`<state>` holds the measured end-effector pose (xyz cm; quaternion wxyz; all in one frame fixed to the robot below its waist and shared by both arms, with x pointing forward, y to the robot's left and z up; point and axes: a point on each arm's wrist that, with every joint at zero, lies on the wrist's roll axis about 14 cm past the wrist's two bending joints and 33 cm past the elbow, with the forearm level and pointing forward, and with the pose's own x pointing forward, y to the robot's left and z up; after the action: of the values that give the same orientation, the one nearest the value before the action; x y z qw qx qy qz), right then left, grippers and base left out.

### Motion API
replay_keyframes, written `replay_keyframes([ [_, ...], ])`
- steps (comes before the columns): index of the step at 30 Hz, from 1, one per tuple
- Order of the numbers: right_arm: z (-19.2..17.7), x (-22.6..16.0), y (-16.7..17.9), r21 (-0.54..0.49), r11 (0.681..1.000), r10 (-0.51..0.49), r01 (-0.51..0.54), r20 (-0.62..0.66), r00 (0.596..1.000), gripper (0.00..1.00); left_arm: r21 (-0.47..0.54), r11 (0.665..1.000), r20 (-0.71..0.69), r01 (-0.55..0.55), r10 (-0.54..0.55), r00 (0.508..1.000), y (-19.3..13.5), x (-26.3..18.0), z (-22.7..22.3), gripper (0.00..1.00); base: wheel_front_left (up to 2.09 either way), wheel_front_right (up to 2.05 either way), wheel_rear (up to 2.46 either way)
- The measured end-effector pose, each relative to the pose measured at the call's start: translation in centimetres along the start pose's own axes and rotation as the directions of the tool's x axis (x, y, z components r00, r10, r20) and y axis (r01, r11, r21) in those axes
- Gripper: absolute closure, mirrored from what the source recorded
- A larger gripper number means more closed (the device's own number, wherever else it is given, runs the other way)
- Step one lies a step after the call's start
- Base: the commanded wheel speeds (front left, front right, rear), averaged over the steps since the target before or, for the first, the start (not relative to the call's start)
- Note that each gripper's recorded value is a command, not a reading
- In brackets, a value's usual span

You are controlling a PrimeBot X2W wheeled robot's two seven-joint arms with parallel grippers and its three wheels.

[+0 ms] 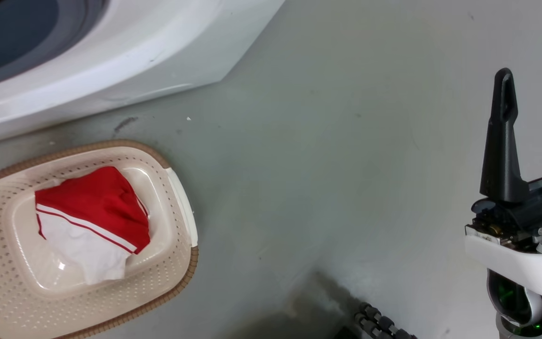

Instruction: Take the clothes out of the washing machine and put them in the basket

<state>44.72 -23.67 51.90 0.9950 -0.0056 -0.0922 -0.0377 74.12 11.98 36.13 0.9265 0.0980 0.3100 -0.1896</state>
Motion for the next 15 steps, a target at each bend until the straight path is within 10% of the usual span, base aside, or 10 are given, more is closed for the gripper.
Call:
replay_keyframes([
  [15,3.7,-2.2,0.7,-0.013,1.0,0.018,-0.017,0.062,0.998,0.0,-0.033,0.998,0.19,0.057,-0.05,0.981,-3.6,-7.1,-0.6,1.0,0.0,0.0,0.0],
])
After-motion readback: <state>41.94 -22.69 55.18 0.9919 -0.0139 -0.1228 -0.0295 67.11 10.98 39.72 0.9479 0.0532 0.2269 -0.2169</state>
